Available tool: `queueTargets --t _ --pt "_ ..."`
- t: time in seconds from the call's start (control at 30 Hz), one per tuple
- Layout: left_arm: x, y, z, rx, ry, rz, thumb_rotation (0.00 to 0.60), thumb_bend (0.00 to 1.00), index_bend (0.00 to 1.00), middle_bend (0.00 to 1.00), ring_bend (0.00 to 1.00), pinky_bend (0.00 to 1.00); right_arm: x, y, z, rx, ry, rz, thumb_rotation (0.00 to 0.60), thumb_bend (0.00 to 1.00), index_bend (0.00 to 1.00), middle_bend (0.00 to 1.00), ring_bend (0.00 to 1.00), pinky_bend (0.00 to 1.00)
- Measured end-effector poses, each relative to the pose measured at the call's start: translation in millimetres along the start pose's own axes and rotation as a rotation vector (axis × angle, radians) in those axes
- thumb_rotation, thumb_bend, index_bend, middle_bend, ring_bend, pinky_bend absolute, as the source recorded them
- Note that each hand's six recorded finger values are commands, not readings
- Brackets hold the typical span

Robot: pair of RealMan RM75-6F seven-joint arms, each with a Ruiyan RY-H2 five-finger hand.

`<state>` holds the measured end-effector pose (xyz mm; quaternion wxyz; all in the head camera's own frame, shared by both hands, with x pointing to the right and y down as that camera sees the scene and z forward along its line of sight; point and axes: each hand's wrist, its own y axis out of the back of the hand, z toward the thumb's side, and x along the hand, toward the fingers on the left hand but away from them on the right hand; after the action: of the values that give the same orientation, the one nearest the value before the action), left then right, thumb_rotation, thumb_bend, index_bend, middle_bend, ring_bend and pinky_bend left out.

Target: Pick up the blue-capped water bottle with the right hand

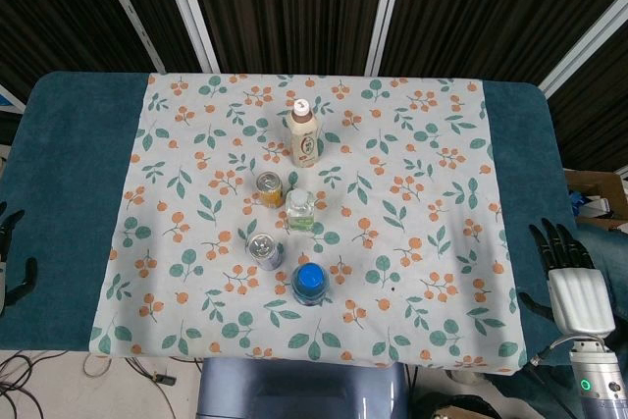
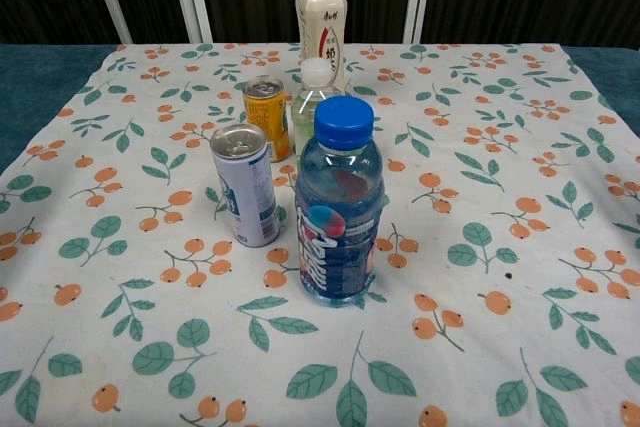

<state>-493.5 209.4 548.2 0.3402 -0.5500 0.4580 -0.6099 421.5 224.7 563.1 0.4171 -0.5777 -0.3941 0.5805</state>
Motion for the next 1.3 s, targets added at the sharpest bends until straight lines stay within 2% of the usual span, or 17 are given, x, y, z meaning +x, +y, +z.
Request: queueTargets --t 0.9,1.0,1.3 --pt "-0.9 -0.2 0.8 -0.008 -0.005 -0.005 0.600 0.47 0.12 0.00 0.03 0.00 -6.8 -3.8 3.3 -0.019 -0.009 0.012 0.600 0.17 0.00 0.04 0.01 0.18" --pt "-0.5 -0.8 1.5 -0.012 -0.004 -0.009 0.600 0.47 0.12 0.00 0.03 0.00 -1.8 -5.7 -0.1 -0.071 -0.001 0.035 0.600 0.17 0.00 0.03 0.01 0.18" --pt "0.6 0.1 1.7 -0.031 0.006 -0.011 0.600 0.47 0.12 0.00 0.03 0.00 4.7 -22.5 -0.8 -0.371 0.060 0.175 0.600 0.17 0.00 0.03 0.01 0.18"
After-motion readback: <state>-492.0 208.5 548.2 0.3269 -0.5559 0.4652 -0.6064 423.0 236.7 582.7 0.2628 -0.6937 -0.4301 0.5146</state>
